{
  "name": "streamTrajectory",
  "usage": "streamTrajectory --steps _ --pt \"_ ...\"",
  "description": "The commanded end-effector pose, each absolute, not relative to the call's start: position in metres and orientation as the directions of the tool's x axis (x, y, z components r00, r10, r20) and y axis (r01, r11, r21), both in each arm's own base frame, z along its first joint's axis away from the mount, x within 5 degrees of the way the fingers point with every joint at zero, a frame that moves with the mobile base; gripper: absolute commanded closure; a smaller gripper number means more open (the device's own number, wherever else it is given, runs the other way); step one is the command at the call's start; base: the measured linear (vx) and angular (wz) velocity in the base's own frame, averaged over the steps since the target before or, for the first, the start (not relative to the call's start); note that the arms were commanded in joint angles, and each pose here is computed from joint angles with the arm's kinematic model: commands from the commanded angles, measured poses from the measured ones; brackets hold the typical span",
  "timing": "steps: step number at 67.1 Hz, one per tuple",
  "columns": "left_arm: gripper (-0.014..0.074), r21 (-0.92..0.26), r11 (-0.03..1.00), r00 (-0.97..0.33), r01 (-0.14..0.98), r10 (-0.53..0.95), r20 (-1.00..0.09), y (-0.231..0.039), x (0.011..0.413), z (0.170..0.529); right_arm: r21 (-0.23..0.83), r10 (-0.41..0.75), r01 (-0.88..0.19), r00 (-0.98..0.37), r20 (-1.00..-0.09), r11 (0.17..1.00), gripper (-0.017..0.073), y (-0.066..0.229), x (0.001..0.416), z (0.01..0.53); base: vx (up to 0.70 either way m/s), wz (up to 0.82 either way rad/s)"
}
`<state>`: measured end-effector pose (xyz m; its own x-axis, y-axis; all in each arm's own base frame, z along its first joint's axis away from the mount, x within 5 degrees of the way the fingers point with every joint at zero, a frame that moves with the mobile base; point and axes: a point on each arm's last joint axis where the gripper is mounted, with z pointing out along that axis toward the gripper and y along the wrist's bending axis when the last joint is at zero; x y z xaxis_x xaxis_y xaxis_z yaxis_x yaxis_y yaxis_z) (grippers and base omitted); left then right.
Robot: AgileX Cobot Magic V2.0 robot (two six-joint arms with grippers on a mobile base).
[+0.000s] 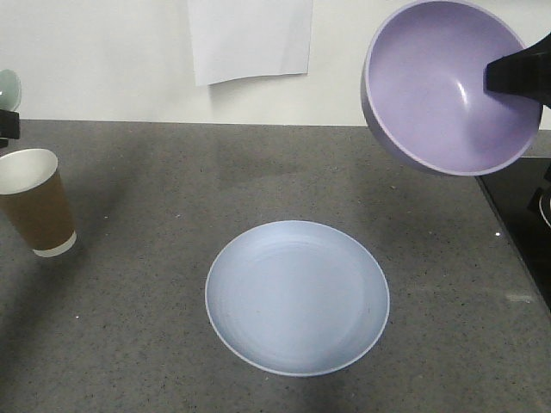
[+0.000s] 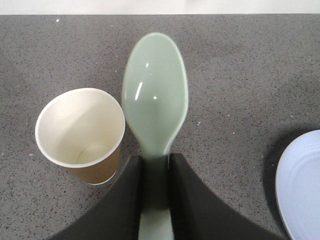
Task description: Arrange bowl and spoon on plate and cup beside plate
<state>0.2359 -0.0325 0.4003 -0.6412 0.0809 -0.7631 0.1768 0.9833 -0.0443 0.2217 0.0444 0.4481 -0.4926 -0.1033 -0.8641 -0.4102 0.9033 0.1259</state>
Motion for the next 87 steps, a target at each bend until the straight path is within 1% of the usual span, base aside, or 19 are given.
streamTrajectory --steps 1,8,14,24,33,42,47,53,64,72,87 --pt "0.0600 -0.059 0.983 -0.564 0.176 0.051 -0.824 -0.034 0.234 0.416 0.114 -0.065 -0.408 -0.401 -0.914 0.906 0.0564 0.043 0.217 0.467 0.00 0.00" --pt "0.0600 -0.059 0.983 -0.564 0.176 0.051 -0.824 -0.034 0.234 0.416 0.126 -0.072 -0.438 -0.408 -0.910 0.890 0.0564 0.046 0.222 0.463 0.00 0.00" --pt "0.0600 -0.059 0.983 -0.564 0.176 0.051 -0.824 -0.034 0.234 0.416 0.138 -0.098 -0.501 -0.416 -0.904 0.854 0.0564 0.053 0.233 0.457 0.00 0.00" --pt "0.0600 -0.059 0.983 -0.565 0.176 0.051 -0.824 -0.034 0.234 0.416 0.240 -0.128 -0.603 -0.502 -0.855 0.761 0.0564 0.067 0.261 0.431 0.00 0.00" --pt "0.0600 -0.059 0.983 -0.565 0.176 0.051 -0.824 -0.034 0.234 0.416 0.294 -0.215 -0.670 -0.568 -0.794 0.681 0.0564 0.086 0.286 0.398 0.00 0.00" --pt "0.0600 -0.059 0.983 -0.565 0.176 0.051 -0.824 -0.034 0.234 0.416 0.316 -0.308 -0.705 -0.606 -0.734 0.635 0.0564 0.112 0.304 0.366 0.00 0.00" --pt "0.0600 -0.059 0.983 -0.565 0.176 0.051 -0.824 -0.034 0.234 0.416 0.314 -0.367 -0.718 -0.620 -0.694 0.621 0.0564 0.125 0.311 0.348 0.00 0.00" --pt "0.0600 -0.059 0.983 -0.565 0.176 0.051 -0.824 -0.034 0.234 0.416 0.297 -0.427 -0.717 -0.640 -0.639 0.631 0.0564 0.135 0.318 0.328 0.00 0.00" --pt "0.0600 -0.059 0.983 -0.565 0.176 0.051 -0.824 -0.034 0.234 0.416 0.277 -0.489 -0.706 -0.670 -0.558 0.651 0.0564 0.141 0.328 0.300 0.00 0.00" --pt "0.0600 -0.059 0.983 -0.565 0.176 0.051 -0.824 -0.034 0.234 0.416 0.283 -0.498 -0.700 -0.683 -0.534 0.655 0.0561 0.142 0.333 0.290 0.00 0.00" --pt "0.0600 -0.059 0.983 -0.565 0.176 0.051 -0.824 -0.034 0.234 0.416 0.286 -0.503 -0.695 -0.691 -0.520 0.660 0.0558 0.143 0.337 0.282 0.00 0.00"
